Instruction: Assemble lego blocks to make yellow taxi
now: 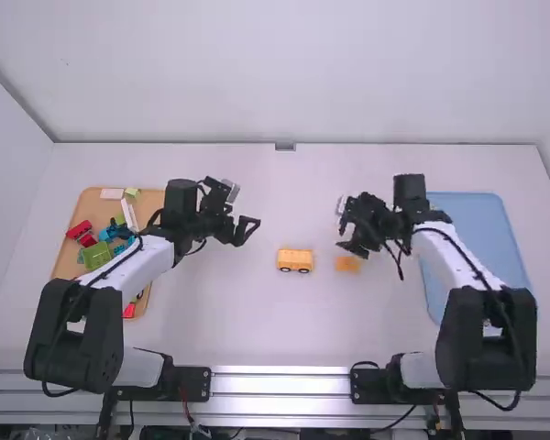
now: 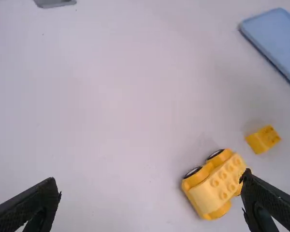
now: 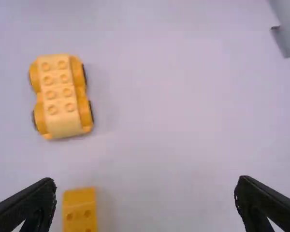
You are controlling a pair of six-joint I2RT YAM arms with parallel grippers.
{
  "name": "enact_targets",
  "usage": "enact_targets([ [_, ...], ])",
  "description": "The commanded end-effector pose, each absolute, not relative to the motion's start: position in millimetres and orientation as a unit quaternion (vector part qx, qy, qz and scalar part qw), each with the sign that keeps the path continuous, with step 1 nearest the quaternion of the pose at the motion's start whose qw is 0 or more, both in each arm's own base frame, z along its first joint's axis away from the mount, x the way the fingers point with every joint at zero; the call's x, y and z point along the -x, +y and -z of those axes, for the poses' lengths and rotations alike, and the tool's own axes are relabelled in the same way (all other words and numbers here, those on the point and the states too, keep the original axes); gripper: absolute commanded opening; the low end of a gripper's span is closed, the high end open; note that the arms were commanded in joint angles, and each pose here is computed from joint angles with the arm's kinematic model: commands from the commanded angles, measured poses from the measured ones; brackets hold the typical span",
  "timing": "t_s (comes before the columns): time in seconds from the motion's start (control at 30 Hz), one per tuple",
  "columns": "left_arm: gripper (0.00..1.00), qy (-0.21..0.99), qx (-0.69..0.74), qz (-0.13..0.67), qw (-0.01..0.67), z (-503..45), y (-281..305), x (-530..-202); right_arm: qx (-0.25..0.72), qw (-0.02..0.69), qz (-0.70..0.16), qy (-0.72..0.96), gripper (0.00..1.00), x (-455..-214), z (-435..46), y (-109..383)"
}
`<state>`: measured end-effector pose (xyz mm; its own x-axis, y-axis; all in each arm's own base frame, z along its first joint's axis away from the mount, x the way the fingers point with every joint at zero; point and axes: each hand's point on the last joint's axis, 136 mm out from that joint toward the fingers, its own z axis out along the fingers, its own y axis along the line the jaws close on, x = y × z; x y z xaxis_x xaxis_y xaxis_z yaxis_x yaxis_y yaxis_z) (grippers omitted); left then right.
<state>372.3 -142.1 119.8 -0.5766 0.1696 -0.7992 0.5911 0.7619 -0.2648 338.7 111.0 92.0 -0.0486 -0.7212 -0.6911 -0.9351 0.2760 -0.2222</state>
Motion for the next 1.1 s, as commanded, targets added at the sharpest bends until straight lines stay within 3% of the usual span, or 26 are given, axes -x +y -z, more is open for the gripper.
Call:
enact_targets([
  [0.0, 0.99, 0.798, -0.340, 0.257, 0.426, -120.3, -155.8, -359.3, 0.552, 0.391, -0.267, 0.686, 0.99, -309.0, -70.9, 126.0],
  [0.23, 0.99, 0.598, -0.553, 0.327, 0.480, -126.2, -191.7, -302.5, 0.515, 0.408, -0.308, 0.688, 0.99, -298.1, -16.5, 112.3],
  [0.47, 0.99, 0.525, -0.569, 0.410, 0.482, -112.9, -204.4, -283.6, 0.501, 0.416, -0.314, 0.691, 0.99, -305.6, 1.3, 94.2],
  [0.7, 0.99, 0.485, -0.566, 0.452, 0.490, -102.1, -208.4, -279.6, 0.545, 0.413, -0.316, 0.658, 0.78, -293.7, 23.9, 95.3],
  [0.9, 0.99, 0.501, -0.565, 0.442, 0.484, -95.2, -208.0, -282.6, 0.546, 0.403, -0.310, 0.666, 0.60, -294.7, 30.5, 93.0],
  [1.07, 0.99, 0.513, -0.572, 0.433, 0.471, -87.7, -214.8, -281.2, 0.546, 0.393, -0.305, 0.674, 0.59, -294.0, 34.3, 90.3],
])
